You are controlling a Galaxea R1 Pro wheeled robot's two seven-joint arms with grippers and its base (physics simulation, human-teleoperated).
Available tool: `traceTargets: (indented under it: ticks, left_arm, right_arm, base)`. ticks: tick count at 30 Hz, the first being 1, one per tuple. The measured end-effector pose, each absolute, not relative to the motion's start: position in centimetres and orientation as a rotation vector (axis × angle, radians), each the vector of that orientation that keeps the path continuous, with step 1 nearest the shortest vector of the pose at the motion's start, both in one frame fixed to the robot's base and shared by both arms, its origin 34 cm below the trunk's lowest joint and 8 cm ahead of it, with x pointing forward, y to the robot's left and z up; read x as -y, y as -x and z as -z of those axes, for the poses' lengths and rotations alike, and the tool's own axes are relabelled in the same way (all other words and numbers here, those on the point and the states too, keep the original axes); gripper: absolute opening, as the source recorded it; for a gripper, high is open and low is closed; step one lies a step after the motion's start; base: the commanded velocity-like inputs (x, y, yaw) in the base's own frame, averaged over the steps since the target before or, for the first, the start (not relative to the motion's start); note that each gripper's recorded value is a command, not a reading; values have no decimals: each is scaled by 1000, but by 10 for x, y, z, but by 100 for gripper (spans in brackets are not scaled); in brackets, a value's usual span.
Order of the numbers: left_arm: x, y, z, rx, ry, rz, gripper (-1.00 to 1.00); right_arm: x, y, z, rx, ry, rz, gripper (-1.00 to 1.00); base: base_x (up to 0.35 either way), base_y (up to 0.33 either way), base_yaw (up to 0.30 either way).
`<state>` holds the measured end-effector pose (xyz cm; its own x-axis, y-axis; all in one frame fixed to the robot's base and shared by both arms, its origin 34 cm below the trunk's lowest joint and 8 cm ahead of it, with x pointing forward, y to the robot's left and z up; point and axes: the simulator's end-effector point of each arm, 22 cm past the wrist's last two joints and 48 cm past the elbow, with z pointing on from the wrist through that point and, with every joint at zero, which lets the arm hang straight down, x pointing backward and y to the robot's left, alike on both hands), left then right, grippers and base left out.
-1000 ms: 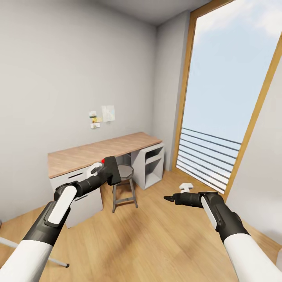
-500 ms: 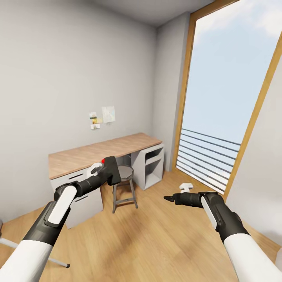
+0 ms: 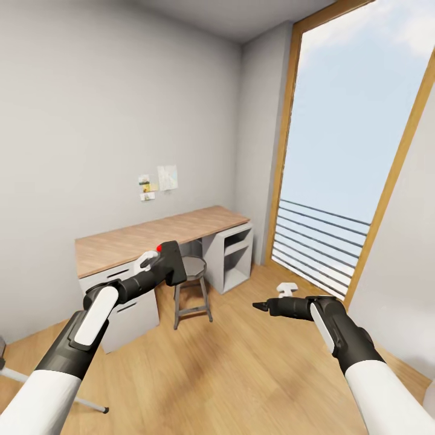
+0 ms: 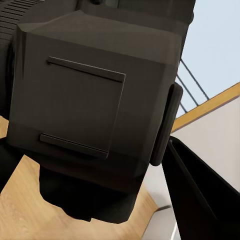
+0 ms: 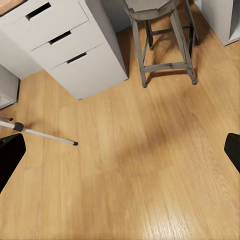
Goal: Attach the digital camera to the camera tripod in the bedroom.
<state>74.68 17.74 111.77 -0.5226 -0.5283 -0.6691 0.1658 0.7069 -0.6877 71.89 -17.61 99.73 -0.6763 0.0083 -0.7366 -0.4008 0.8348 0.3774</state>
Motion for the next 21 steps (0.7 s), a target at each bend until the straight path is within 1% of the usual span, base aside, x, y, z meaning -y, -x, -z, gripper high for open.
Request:
traceTargets:
  ticks: [21]
  left_arm:
    - [-171, -739, -1122, -1964, 296, 897, -100]
  right_arm:
    - [176, -712, -1014, -2233, 282, -671, 100]
  base:
    - [0, 0, 0]
